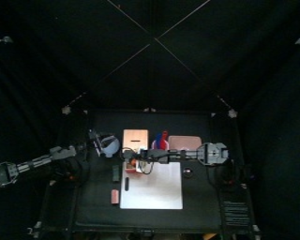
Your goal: Grab carrot
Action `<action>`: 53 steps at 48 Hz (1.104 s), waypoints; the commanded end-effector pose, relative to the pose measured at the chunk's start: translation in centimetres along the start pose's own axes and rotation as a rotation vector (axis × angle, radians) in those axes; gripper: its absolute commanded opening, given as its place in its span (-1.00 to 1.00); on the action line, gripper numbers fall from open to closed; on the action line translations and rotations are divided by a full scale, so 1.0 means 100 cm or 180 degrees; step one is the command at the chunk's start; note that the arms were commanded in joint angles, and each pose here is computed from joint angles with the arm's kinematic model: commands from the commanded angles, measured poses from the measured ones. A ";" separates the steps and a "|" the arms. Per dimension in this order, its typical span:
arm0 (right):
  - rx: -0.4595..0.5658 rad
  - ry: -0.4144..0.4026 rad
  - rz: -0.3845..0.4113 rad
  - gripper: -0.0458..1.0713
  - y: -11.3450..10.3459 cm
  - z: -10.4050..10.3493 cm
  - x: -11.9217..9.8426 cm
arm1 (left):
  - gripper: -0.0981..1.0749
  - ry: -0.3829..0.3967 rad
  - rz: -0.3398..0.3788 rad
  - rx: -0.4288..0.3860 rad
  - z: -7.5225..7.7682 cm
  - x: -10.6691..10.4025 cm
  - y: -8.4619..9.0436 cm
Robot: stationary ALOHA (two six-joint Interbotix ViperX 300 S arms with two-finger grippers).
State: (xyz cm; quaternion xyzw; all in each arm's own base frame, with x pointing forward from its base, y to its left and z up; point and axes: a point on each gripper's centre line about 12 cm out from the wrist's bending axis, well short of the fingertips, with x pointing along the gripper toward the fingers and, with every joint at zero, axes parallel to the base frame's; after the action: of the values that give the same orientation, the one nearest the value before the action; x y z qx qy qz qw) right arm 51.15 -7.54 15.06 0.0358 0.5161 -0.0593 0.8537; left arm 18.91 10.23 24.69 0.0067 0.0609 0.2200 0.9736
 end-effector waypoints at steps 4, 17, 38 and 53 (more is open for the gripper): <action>-0.0035 -0.0058 -0.0047 0.56 -0.003 0.008 -0.010 | 0.36 -0.0048 0.0012 -0.0006 0.006 0.001 0.001; -0.0115 -0.0082 -0.0087 0.51 -0.001 0.011 -0.011 | 0.36 -0.0029 0.0021 -0.0007 0.005 0.001 0.002; -0.0119 -0.0024 -0.0082 0.39 0.001 0.009 -0.004 | 0.36 -0.0002 0.0027 -0.0006 0.004 0.001 0.002; -0.0107 0.0030 -0.0072 0.40 0.001 0.007 -0.002 | 0.36 -0.0001 0.0051 -0.0009 0.004 0.001 0.003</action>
State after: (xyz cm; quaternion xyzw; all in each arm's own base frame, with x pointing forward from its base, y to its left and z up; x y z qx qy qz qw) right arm 51.53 -7.36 14.29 0.0158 0.5331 -0.0586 0.8438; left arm 18.81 10.38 24.49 0.0040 0.0693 0.2251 0.9719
